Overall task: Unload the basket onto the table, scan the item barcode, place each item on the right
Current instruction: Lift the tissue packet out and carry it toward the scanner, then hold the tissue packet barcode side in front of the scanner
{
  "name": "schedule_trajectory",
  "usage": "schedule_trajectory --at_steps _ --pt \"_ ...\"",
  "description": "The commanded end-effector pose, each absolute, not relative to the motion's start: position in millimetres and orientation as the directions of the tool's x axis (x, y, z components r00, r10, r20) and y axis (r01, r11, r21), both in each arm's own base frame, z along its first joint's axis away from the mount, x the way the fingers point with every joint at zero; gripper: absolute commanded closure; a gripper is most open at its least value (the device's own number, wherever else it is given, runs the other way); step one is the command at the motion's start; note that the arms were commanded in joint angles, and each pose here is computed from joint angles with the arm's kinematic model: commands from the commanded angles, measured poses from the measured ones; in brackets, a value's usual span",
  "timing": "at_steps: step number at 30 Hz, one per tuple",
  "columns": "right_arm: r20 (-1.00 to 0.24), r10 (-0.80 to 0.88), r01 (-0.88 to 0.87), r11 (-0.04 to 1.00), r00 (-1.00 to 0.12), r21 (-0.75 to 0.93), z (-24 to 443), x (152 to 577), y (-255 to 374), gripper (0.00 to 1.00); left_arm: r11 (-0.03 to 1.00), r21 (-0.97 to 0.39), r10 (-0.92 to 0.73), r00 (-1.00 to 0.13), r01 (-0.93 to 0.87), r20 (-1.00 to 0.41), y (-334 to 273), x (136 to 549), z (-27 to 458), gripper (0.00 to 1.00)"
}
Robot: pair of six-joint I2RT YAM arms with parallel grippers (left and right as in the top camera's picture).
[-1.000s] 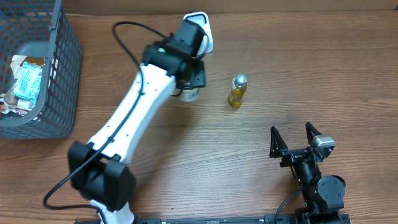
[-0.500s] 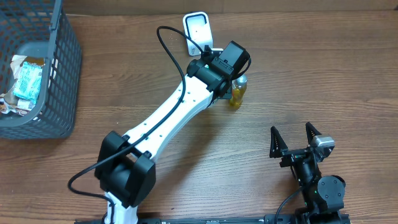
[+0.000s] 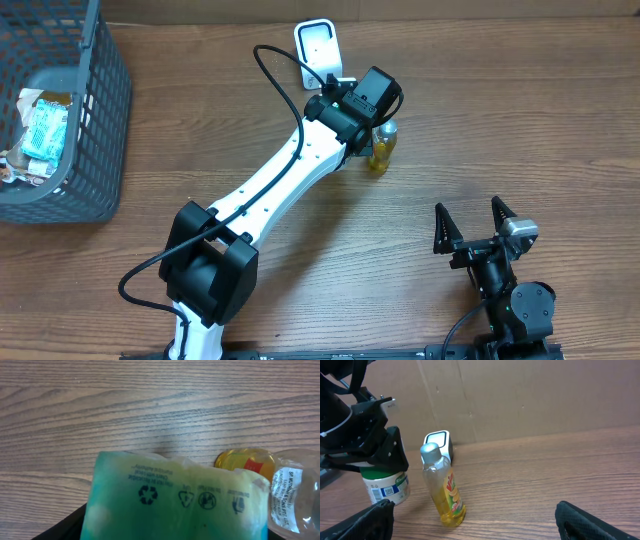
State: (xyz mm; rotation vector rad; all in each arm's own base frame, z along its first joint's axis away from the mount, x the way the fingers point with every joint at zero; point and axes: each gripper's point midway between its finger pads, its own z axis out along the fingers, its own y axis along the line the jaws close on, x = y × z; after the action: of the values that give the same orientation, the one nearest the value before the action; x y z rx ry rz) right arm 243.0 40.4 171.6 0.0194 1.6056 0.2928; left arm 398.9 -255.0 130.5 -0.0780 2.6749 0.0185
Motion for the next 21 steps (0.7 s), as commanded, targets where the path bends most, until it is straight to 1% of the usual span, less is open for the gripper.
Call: schedule_trajectory --at_steps 1,4,8,21 --pt "-0.981 0.185 -0.158 0.969 -0.055 0.192 170 243 39 0.0 0.999 0.001 -0.044 -0.885 -0.051 -0.464 -255 406 132 0.64" --pt "-0.981 0.185 -0.158 0.969 -0.055 0.192 170 243 39 0.0 1.0 0.0 -0.025 -0.88 -0.028 -0.475 -258 409 134 0.64" --pt "-0.981 0.185 -0.158 0.969 -0.055 0.192 170 243 39 0.0 0.999 -0.022 0.029 -0.886 0.044 -0.462 -266 409 133 0.65" --pt "-0.981 0.185 -0.158 0.969 -0.055 0.192 170 243 39 0.0 0.997 -0.067 0.012 -0.904 0.044 -0.426 -258 414 130 0.62"
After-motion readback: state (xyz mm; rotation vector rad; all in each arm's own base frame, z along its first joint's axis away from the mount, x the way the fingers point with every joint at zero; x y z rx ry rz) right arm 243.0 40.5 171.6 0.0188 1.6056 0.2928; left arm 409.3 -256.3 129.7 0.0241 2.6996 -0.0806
